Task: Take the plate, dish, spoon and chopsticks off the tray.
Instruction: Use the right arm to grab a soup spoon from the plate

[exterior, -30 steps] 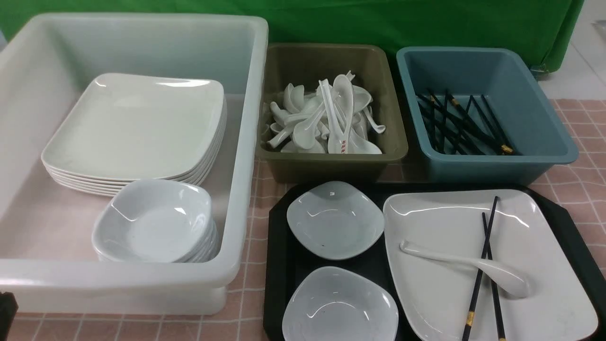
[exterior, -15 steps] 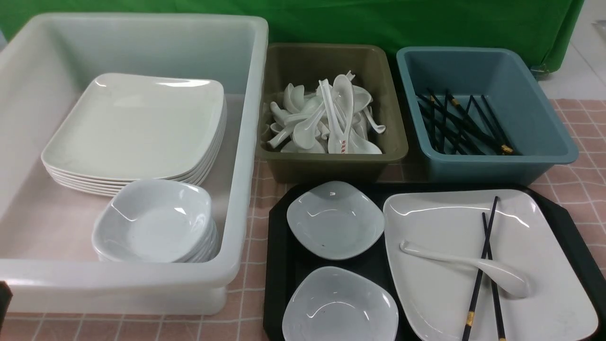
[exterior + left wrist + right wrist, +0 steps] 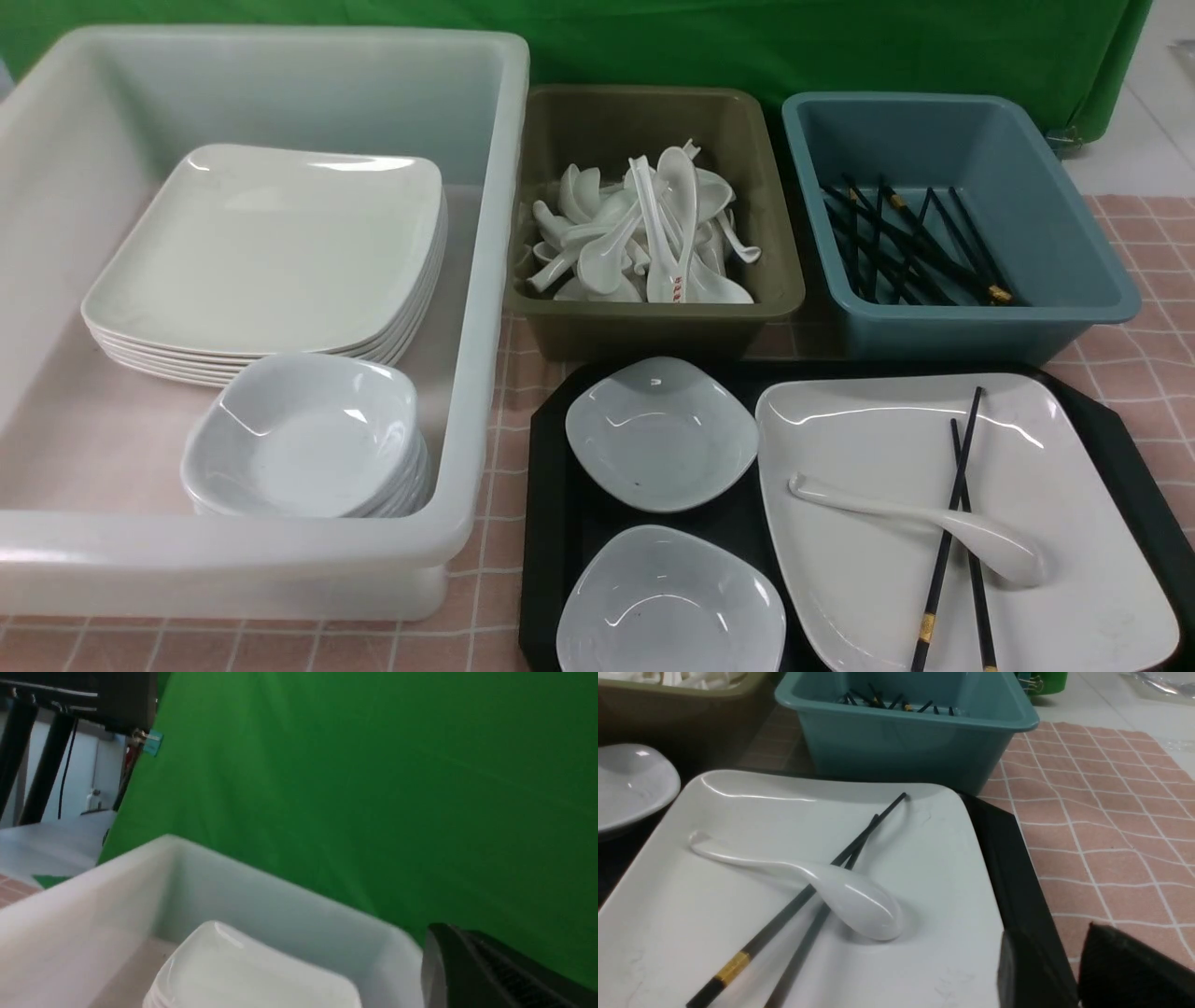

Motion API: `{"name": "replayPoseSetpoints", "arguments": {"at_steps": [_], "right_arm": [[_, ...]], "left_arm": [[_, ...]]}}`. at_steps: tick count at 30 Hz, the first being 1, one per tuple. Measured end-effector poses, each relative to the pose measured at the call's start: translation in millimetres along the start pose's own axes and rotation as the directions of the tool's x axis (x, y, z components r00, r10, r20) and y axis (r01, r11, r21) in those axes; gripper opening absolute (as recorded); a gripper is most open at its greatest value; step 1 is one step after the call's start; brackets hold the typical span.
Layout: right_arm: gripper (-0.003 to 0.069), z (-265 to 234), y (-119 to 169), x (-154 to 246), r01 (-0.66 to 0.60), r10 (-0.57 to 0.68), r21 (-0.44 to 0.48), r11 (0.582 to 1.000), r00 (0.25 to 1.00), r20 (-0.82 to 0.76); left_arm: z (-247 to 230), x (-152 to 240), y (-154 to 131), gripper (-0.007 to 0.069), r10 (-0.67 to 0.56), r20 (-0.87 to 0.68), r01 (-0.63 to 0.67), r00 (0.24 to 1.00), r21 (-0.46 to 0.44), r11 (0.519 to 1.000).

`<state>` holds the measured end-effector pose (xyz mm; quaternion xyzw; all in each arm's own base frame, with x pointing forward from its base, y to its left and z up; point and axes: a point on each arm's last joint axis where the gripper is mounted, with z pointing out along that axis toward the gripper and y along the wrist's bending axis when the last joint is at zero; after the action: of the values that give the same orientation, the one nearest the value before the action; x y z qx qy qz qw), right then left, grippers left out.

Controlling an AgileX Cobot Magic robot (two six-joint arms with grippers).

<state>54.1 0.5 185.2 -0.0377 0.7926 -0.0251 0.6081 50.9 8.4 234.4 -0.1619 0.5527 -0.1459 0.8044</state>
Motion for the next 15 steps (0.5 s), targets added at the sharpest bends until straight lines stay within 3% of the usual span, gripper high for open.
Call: {"name": "replayPoseSetpoints", "arguments": {"at_steps": [1,4,6,8,9,10,11,13,15], "right_arm": [[0.0247,0,0,0,-0.011,0.011,-0.002,1.000,1.000,0.007],[0.0247,0,1,-10,-0.269,0.273,-0.044,0.962,0.954,0.123],[0.0247,-2,0,-19,-0.484,0.496,-0.110,0.868,0.844,0.206],[0.0247,-3,-2,-26,-0.599,0.622,-0.170,0.782,0.741,0.253],[0.0247,-4,-2,-26,-0.607,0.631,-0.175,0.775,0.732,0.258],[0.0247,-5,-3,-30,-0.650,0.682,-0.210,0.731,0.676,0.280],[0.0247,-5,-4,-30,-0.653,0.685,-0.213,0.727,0.671,0.283],[0.0247,-6,-4,-32,-0.669,0.706,-0.232,0.706,0.643,0.296],[0.0247,-7,-5,-34,-0.675,0.717,-0.247,0.695,0.624,0.311]], "left_arm": [[0,-2,0,0.0006,-0.011,0.017,0.010,1.000,0.003,1.000],[-1,-16,-5,0.0006,-0.115,0.140,0.109,0.983,0.054,0.993],[1,-29,-13,0.0006,-0.158,0.140,0.147,0.977,0.088,0.985],[3,-49,-26,0.0006,-0.155,0.110,0.143,0.982,0.111,0.984],[3,-50,-28,0.0006,-0.151,0.087,0.142,0.985,0.105,0.984],[6,-67,-39,0.0006,-0.139,0.027,0.135,0.990,0.098,0.986],[6,-69,-40,0.0006,-0.137,0.014,0.136,0.990,0.095,0.986],[15,-86,-53,0.0006,-0.099,-0.171,0.106,0.980,0.033,0.994],[27,-91,-60,0.0006,-0.024,-0.384,0.017,0.923,-0.022,1.000]]}}
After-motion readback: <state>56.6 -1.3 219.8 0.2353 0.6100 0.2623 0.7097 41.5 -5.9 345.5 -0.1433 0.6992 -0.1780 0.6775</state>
